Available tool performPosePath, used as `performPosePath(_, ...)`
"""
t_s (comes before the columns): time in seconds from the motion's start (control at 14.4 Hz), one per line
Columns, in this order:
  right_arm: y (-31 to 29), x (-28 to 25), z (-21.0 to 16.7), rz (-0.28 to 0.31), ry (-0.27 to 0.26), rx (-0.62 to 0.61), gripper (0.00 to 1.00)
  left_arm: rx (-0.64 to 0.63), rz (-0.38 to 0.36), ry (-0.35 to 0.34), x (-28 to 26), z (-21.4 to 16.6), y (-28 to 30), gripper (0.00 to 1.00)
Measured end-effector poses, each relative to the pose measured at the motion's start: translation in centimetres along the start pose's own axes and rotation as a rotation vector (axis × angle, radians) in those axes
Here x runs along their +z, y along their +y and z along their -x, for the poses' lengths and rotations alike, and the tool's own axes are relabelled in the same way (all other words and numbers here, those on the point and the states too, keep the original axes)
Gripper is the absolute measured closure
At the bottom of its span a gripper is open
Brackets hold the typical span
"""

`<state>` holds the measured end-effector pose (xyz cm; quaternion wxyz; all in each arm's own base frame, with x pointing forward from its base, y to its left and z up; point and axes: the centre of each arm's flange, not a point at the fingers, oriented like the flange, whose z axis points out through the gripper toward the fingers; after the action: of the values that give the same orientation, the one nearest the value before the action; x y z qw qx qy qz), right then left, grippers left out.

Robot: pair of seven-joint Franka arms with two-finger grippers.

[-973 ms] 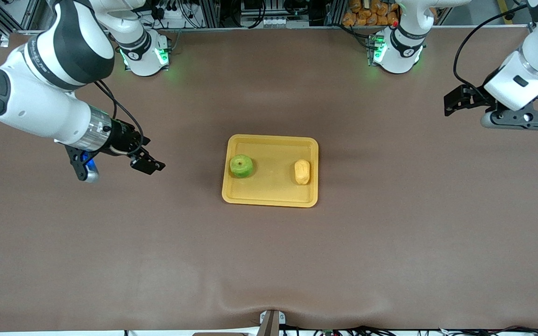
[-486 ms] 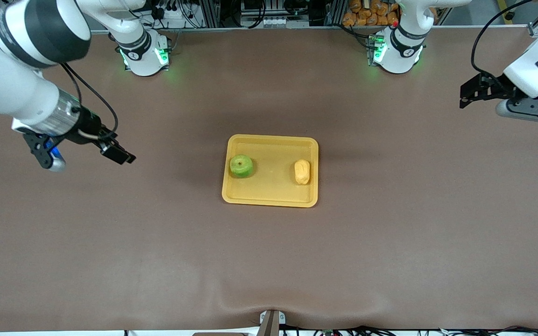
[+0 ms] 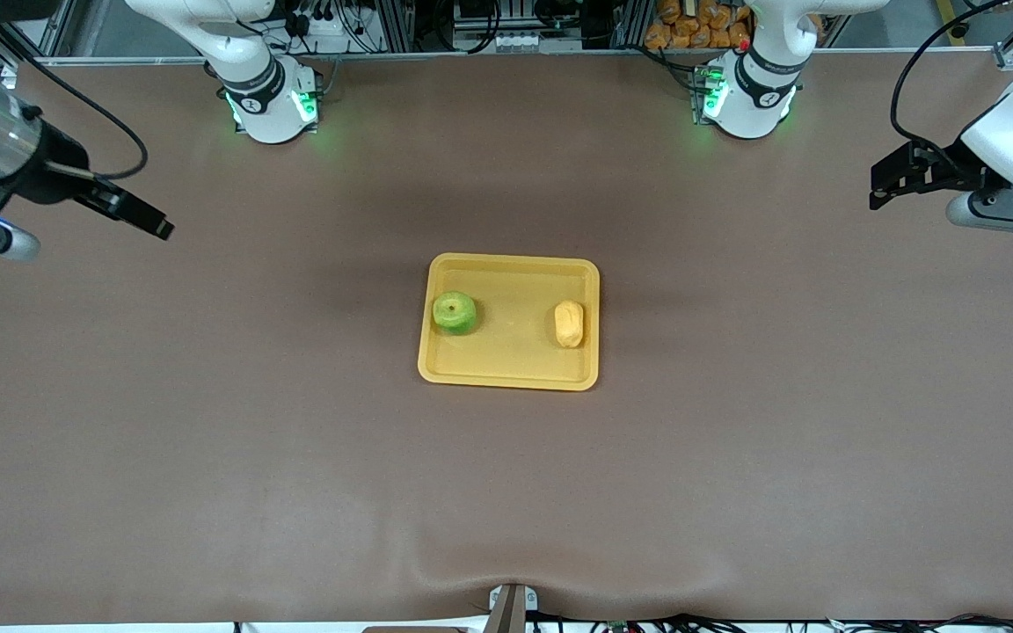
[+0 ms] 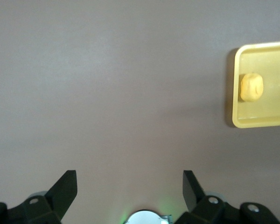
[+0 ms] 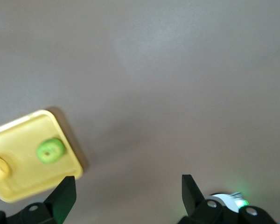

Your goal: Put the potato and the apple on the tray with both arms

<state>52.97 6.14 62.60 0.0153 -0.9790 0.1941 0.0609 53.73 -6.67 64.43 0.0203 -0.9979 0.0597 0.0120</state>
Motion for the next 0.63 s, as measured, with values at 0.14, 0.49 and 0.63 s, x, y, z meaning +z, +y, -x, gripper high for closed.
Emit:
performPosePath(0.14,3.0,-0.9,-0.9,0.01,-0.019,-0.092,0.0,-0.041,0.0,-0.002,0.0,0.0,-0.6,0.0)
performPosePath(0.49,11.9,-1.5,-4.0,-0.019,-0.024,-0.321,0.0,-0.058,0.001,-0.025,0.4,0.1,-1.2,0.0)
performPosePath(0.63,13.0,-1.5,-4.3,-0.018,-0.021,-0.328,0.0,-0.058,0.001,-0.037,0.7,0.0,-1.1,0.0)
